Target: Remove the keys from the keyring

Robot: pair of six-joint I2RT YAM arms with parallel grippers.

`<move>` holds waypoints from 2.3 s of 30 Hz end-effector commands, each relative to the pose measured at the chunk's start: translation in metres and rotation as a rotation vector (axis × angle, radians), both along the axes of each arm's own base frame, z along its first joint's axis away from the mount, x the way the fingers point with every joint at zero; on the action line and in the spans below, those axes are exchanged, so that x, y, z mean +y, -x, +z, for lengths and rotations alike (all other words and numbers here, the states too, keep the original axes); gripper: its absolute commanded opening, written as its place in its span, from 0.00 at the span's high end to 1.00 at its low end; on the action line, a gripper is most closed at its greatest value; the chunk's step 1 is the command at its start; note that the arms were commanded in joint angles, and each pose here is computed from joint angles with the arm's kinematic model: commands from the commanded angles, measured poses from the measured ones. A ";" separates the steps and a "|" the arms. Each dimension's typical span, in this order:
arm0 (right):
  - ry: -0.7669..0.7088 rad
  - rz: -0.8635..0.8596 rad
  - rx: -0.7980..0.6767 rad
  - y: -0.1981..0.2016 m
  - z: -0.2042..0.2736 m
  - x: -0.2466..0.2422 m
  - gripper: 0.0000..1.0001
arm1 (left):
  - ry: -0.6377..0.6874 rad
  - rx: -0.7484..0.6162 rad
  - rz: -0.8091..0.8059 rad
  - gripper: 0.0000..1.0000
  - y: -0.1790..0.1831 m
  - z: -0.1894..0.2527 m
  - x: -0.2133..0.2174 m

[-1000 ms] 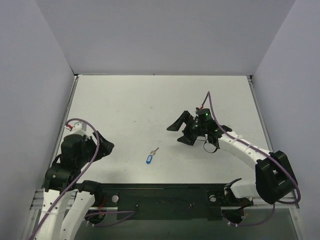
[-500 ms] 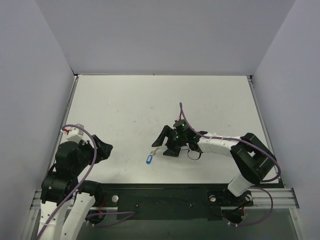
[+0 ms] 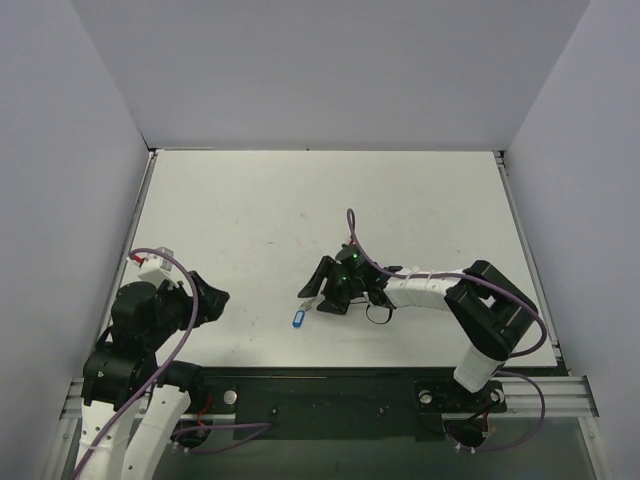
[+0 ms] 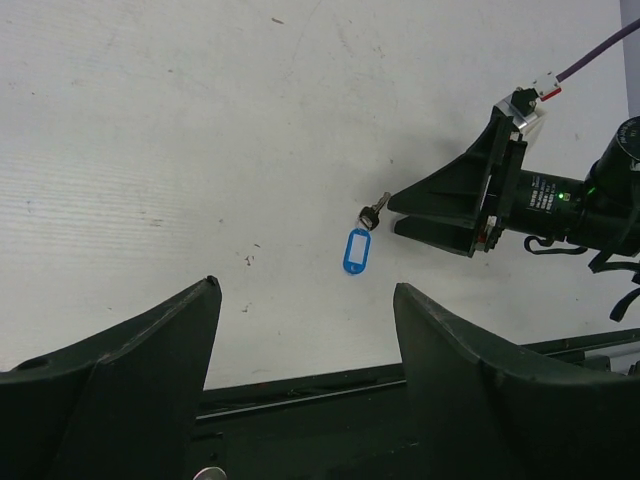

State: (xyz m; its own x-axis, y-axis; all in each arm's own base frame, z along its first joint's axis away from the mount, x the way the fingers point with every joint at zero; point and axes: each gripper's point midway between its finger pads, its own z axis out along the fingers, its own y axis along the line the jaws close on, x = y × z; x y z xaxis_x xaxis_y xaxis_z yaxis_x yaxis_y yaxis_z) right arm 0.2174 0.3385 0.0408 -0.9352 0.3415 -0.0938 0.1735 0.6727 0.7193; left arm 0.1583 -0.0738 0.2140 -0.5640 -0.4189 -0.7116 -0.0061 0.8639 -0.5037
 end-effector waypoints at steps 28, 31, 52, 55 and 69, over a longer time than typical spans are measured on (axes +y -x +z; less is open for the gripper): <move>0.050 0.017 0.023 0.019 -0.024 0.034 0.67 | -0.002 -0.034 -0.049 0.20 -0.001 0.008 -0.007; 0.052 0.002 0.032 0.019 -0.027 0.032 0.69 | -0.001 -0.038 -0.052 0.20 -0.001 0.008 -0.007; 0.082 0.016 0.088 0.023 -0.040 0.037 0.96 | 0.000 -0.049 -0.042 0.20 0.000 0.010 -0.005; 0.073 0.029 0.079 0.021 -0.033 0.040 0.97 | -0.001 -0.051 -0.038 0.20 0.001 0.010 -0.005; 0.009 0.095 -0.007 0.007 0.029 0.047 1.00 | 0.081 -0.153 -0.069 0.20 0.006 0.043 -0.014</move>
